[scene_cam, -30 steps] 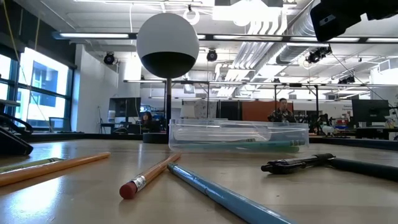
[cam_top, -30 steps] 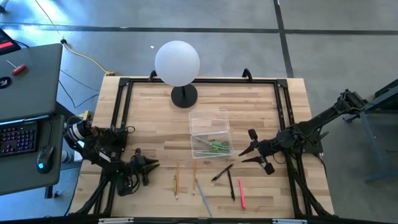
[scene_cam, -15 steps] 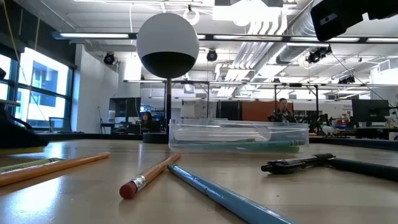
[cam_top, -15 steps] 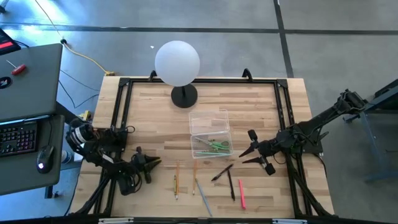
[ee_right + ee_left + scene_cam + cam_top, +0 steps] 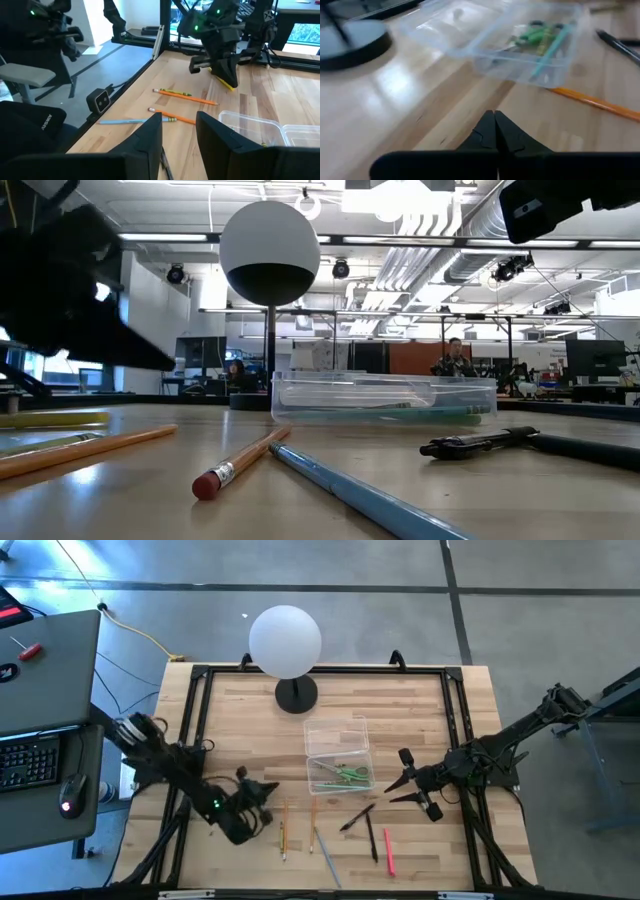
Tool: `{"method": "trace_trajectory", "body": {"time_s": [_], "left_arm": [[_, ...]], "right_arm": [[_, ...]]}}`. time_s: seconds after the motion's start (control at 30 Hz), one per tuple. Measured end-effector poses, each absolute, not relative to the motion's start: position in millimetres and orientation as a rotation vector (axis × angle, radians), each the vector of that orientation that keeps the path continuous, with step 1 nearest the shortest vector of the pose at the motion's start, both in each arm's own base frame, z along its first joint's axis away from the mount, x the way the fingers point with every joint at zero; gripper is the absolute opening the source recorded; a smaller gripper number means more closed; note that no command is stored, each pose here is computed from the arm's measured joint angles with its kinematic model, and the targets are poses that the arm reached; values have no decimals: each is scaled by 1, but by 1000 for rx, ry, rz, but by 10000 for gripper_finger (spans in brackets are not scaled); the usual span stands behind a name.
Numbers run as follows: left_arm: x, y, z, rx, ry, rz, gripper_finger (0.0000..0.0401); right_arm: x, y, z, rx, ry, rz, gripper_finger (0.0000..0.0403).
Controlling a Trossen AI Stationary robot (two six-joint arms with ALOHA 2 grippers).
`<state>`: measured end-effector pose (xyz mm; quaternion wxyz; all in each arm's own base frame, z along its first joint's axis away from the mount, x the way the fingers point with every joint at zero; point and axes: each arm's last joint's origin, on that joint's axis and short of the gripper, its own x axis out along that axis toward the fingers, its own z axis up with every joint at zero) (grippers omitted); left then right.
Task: Pick & place school supplies into a supply box
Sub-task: Put the light green crayon into the transparent supply box
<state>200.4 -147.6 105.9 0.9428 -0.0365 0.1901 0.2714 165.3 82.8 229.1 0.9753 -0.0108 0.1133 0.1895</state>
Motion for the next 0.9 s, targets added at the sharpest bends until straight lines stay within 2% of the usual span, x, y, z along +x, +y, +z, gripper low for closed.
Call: {"method": "trace_trajectory", "body": {"time_s": [0.1,0.3,0.53,0.67,0.8,0.9], "left_arm": [[210,-148,126,-27,381,535,30],[201,-152,152,28,381,504,104],[160,-154,141,-70,537,490,166],[131,-154,122,-204,568,495,173],[111,-155,102,-323,512,468,165],[106,-156,87,-331,473,454,156]], "right_arm": [[165,83,229,-21,232,397,99],[164,85,228,-6,242,460,99],[164,86,228,-2,245,488,99],[164,86,228,-4,244,486,99],[164,85,228,-12,242,480,99],[164,85,228,-13,241,479,99]]}}
